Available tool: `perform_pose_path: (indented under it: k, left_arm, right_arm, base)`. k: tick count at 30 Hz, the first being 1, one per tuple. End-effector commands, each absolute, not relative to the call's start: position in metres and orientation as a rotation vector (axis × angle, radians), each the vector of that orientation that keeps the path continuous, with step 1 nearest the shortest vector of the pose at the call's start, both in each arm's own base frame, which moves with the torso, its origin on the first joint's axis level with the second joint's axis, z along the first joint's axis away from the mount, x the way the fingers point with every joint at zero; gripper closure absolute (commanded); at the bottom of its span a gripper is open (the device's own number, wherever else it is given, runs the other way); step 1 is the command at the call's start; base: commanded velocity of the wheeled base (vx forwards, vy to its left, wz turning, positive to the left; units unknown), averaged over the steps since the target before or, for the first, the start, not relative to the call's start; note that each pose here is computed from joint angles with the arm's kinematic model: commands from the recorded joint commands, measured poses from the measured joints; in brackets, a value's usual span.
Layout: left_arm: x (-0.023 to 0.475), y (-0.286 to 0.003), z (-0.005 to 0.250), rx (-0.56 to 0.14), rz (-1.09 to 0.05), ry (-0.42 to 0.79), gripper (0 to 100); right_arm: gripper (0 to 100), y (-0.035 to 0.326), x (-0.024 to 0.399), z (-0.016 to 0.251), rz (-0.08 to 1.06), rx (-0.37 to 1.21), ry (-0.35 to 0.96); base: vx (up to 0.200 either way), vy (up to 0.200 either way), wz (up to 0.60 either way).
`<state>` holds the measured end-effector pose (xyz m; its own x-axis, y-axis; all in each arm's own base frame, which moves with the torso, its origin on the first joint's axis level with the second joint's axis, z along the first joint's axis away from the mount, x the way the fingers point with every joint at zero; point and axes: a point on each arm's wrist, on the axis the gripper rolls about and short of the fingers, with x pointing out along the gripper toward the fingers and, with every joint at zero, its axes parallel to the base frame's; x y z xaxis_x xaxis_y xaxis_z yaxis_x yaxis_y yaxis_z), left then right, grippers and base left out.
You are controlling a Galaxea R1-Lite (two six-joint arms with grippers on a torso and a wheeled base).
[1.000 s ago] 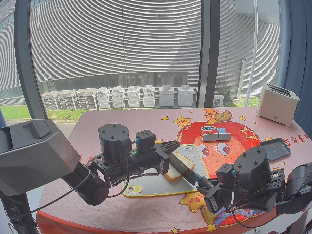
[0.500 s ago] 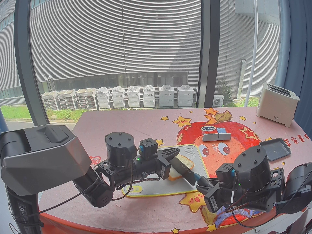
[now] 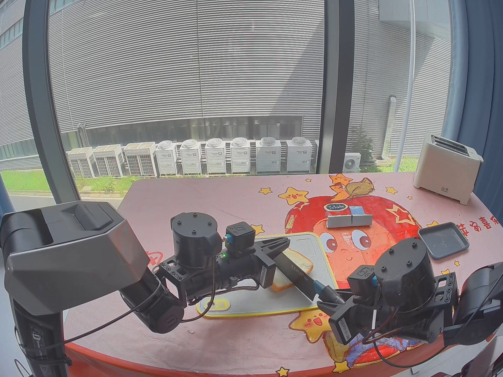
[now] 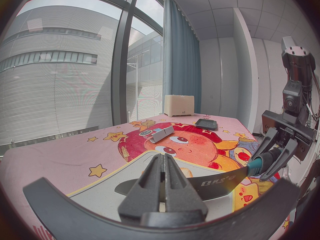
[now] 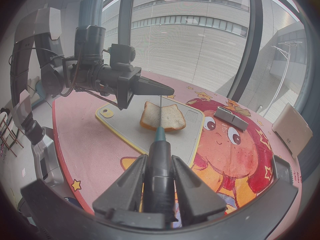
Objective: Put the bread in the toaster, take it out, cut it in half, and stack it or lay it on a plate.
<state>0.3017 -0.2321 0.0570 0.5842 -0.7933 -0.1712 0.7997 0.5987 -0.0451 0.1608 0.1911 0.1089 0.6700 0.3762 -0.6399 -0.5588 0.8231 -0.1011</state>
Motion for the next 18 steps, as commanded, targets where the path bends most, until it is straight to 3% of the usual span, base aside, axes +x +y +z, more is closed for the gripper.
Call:
perform_pose_path:
  k: [1, 18]
  left_arm:
    - [0.302, -0.232, 0.059, 0.036, -0.929, 0.173, 100]
    - [0.303, -0.233, 0.045, 0.039, -0.929, 0.195, 100]
  right_arm:
    - [100, 0.191, 0.161, 0.107, 0.535, -0.306, 0.654]
    - [100, 0.193, 0.162, 0.111, 0.538, -0.293, 0.639]
  base:
    - [0.0, 0.0, 0.0]
    - [0.0, 0.0, 0.0]
